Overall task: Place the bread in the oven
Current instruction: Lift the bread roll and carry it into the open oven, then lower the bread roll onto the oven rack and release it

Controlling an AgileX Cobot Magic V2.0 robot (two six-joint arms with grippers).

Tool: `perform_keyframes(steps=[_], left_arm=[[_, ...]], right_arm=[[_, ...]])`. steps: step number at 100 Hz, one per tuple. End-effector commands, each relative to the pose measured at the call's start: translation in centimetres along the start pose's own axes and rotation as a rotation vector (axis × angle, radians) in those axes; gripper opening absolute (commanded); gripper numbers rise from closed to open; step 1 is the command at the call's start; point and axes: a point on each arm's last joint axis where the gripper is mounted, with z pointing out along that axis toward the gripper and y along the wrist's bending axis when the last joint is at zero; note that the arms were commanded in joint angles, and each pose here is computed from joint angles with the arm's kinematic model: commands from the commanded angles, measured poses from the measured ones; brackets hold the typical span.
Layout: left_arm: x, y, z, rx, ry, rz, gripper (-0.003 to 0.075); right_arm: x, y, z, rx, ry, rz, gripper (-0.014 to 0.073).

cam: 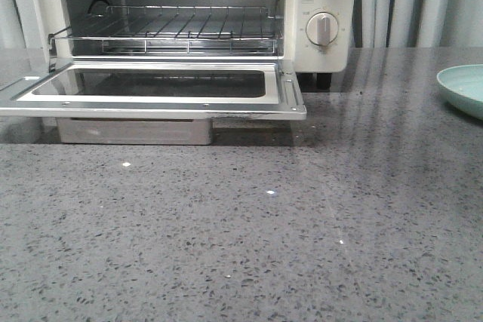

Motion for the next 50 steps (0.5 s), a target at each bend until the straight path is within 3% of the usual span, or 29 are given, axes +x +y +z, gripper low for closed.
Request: perform_keyframes(steps=[1, 50], left_arm=[[-1.1, -0.1, 0.2, 0.007, -0.075, -0.007, -0.0021], [-1.1, -0.1, 0.2, 0.007, -0.075, -0.007, -0.0021]], right_arm=[[-1.8, -1.1, -1.7, 0.064, -0.101, -0.03, -0.0074], [-4.4, -2.2, 3.8, 0.261, -0.126, -0.158, -0.0074]])
